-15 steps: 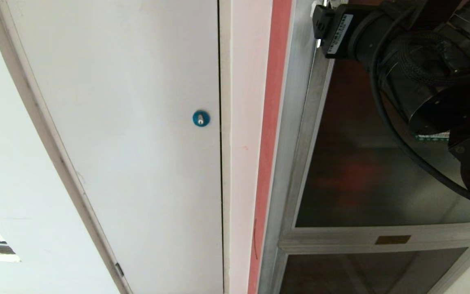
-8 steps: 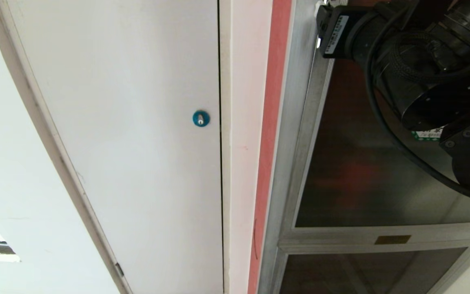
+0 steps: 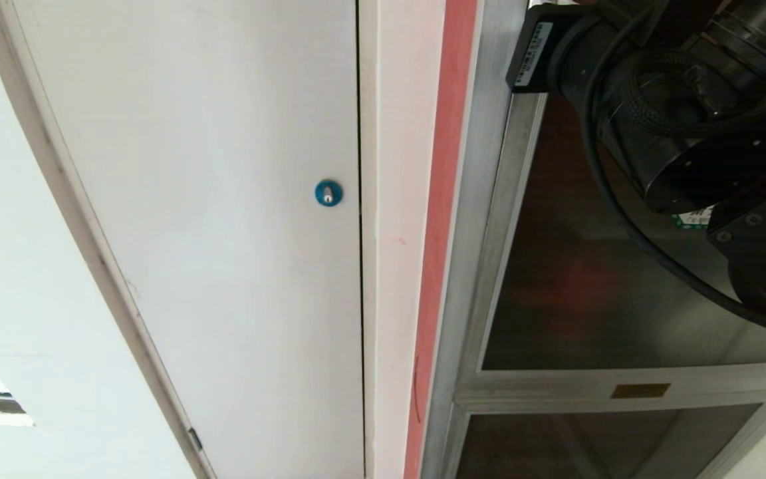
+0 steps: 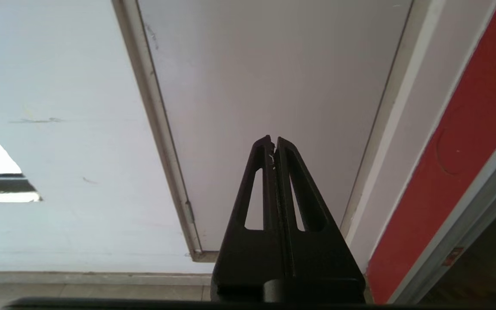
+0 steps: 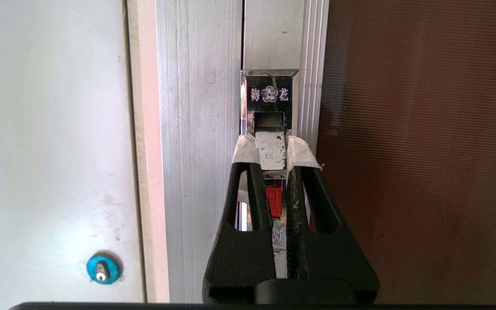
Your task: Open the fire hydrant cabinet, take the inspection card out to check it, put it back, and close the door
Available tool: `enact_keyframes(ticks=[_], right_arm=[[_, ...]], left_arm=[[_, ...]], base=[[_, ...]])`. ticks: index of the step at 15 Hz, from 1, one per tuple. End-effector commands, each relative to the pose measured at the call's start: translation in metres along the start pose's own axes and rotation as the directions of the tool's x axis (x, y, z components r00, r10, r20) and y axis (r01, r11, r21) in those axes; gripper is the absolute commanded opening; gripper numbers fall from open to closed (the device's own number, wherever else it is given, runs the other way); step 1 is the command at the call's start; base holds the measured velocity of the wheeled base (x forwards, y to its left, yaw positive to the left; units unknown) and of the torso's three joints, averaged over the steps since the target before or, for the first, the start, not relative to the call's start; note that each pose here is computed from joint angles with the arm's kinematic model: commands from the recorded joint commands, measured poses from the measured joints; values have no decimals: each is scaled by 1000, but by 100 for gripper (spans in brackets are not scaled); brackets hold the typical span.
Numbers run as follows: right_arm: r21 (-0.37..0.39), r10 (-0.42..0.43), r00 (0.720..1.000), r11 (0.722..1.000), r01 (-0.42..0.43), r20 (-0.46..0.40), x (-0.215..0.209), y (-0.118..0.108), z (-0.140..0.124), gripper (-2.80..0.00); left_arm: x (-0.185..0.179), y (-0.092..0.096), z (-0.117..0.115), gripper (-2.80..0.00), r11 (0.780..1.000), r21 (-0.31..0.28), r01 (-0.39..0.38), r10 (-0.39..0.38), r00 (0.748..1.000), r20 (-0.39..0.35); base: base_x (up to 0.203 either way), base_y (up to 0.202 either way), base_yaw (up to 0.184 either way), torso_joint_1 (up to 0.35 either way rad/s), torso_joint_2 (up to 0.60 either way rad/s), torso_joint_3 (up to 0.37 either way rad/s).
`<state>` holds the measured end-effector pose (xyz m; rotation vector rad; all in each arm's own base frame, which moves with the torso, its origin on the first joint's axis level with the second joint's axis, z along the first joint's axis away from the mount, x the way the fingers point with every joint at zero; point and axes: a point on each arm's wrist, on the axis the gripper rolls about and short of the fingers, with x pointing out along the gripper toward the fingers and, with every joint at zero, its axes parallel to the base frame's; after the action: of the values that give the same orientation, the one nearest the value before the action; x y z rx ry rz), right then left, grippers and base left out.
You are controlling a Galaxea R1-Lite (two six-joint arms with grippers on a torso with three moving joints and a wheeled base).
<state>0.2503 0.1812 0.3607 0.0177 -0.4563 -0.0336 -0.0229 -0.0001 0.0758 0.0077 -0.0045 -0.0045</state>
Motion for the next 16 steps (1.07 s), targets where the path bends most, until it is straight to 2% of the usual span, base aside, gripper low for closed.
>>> enact_keyframes(ticks=[1, 8, 16], right_arm=[[3, -12, 1000, 1000, 12, 2, 0, 0, 1, -280], [7, -12, 1000, 1000, 12, 3, -3, -1, 3, -280], [35, 14, 1000, 999, -15, 17, -18, -2, 20, -280]], left_arm=[[0, 0, -1, -280, 1000, 0, 0, 0, 1000, -4], [0, 0, 0, -280, 1000, 0, 0, 0, 1000, -3], [0, 0, 0, -280, 1000, 0, -1, 1, 1000, -3]], base=[[0, 0, 0, 0, 0, 0], [0, 0, 0, 0, 0, 0], [0, 0, 0, 0, 0, 0]])
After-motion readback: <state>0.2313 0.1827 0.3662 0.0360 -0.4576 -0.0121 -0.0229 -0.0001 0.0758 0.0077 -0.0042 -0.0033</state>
